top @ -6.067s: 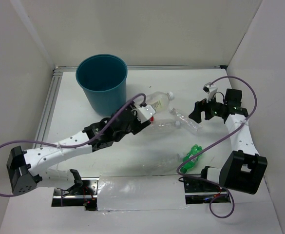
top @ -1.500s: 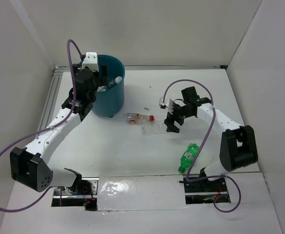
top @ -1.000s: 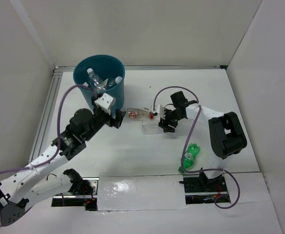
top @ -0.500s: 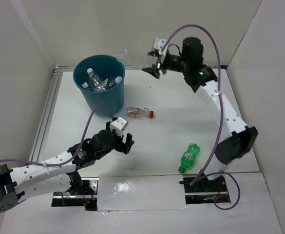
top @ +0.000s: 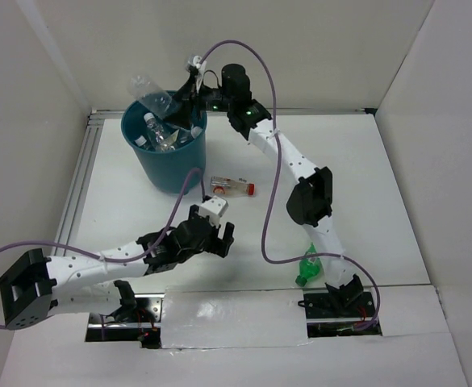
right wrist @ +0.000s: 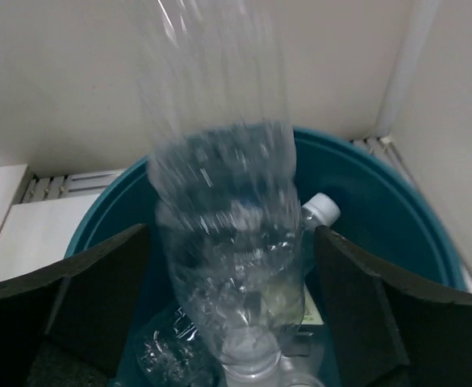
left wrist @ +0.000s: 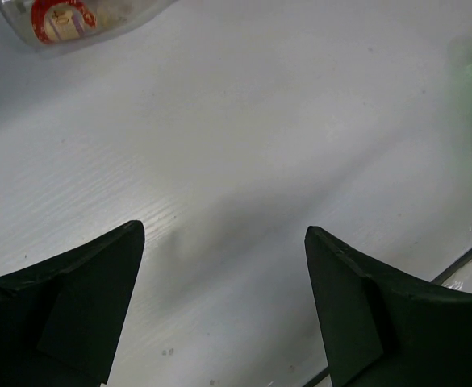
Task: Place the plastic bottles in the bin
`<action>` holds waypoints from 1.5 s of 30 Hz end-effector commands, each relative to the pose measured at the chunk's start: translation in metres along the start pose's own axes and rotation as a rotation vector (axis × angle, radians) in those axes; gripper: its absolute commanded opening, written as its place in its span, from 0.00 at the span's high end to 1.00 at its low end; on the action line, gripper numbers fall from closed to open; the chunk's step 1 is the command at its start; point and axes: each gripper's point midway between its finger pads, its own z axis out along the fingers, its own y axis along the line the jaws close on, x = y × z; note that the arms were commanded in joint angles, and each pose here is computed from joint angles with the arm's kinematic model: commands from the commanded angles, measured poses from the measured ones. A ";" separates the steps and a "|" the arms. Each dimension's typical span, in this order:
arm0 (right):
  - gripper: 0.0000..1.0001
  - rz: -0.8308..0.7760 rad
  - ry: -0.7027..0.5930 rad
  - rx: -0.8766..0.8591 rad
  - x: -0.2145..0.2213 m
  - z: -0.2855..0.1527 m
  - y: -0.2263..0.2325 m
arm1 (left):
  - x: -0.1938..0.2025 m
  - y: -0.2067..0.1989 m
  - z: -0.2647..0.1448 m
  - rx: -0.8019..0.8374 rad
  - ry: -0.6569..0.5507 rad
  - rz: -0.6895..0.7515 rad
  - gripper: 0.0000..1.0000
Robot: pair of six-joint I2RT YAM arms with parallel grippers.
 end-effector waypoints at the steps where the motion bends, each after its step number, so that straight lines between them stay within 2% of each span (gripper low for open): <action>1: 0.10 -0.032 -0.119 -0.015 -0.055 0.002 0.018 | -0.047 -0.017 0.003 0.024 -0.111 0.056 0.07; 6: 0.08 -0.062 -0.155 0.106 -0.108 -0.044 -0.005 | -0.070 -0.020 0.015 0.069 -0.145 0.411 0.04; 8: 0.08 -0.072 -0.101 0.202 -0.114 -0.080 -0.025 | -0.082 -0.015 0.021 0.088 -0.180 0.466 0.03; 10: 0.10 -0.002 0.005 0.283 -0.081 -0.118 -0.051 | -0.086 -0.002 0.024 0.079 -0.178 0.488 0.03; 11: 0.17 -0.050 0.031 0.292 -0.088 -0.136 -0.048 | -0.084 -0.001 0.025 0.105 -0.157 0.487 0.05; 12: 0.24 -0.054 0.086 0.294 -0.072 -0.150 -0.050 | -0.079 -0.001 0.025 0.127 -0.134 0.457 0.06; 13: 0.36 -0.021 0.171 0.309 -0.038 -0.171 -0.057 | -0.077 -0.004 0.022 0.160 -0.125 0.438 0.12; 14: 0.53 -0.012 0.232 0.315 -0.020 -0.186 -0.056 | -0.076 -0.007 0.019 0.193 -0.120 0.420 0.18; 15: 0.70 -0.017 0.320 0.304 -0.002 -0.204 -0.045 | -0.071 -0.016 0.013 0.249 -0.116 0.380 0.28; 16: 0.89 0.041 0.399 0.302 0.035 -0.224 -0.041 | -0.060 -0.021 0.012 0.275 -0.083 0.367 0.39; 17: 0.89 0.086 0.459 0.274 0.052 -0.237 -0.023 | -0.055 -0.029 0.006 0.303 -0.070 0.354 0.65; 18: 0.85 0.103 0.503 0.238 0.069 -0.242 -0.011 | -0.049 -0.029 0.005 0.298 -0.045 0.338 0.73; 19: 0.74 0.075 0.572 0.177 0.101 -0.252 0.002 | -0.051 -0.031 -0.003 0.291 -0.044 0.285 0.75; 20: 0.46 0.075 0.605 0.130 0.115 -0.251 0.016 | -0.046 -0.029 -0.009 0.275 -0.021 0.254 0.75; 21: 0.32 0.071 0.662 0.115 0.128 -0.256 0.028 | -0.046 -0.028 -0.015 0.265 -0.025 0.224 0.72; 22: 0.20 0.026 0.689 0.076 0.139 -0.254 0.035 | -0.049 -0.026 -0.023 0.249 -0.037 0.161 0.65; 23: 0.06 0.033 0.745 0.029 0.173 -0.248 0.060 | -0.061 -0.024 -0.047 0.259 -0.094 0.097 0.35; 24: 0.02 0.002 0.728 0.039 0.170 -0.244 0.053 | -0.056 -0.022 -0.048 0.253 -0.076 0.100 0.35; 25: 0.00 -0.029 0.723 0.039 0.170 -0.241 0.058 | -0.052 -0.016 -0.052 0.233 -0.072 0.074 0.01; 27: 0.00 -0.043 0.748 0.012 0.194 -0.232 0.073 | -0.054 -0.011 -0.066 0.218 -0.082 0.020 0.00; 30: 0.00 -0.096 0.748 0.026 0.216 -0.213 0.064 | -0.030 0.001 -0.074 0.163 -0.006 -0.057 0.00; 36: 0.00 -0.137 0.829 0.032 0.259 -0.193 0.056 | -0.017 0.002 -0.087 0.158 -0.019 -0.162 0.00; 40: 0.00 -0.172 0.866 0.048 0.282 -0.184 0.046 | -0.010 0.004 -0.091 0.145 -0.032 -0.193 0.00; 45: 0.00 -0.154 0.914 0.058 0.314 -0.175 0.037 | -0.006 0.003 -0.091 0.139 -0.017 -0.163 0.00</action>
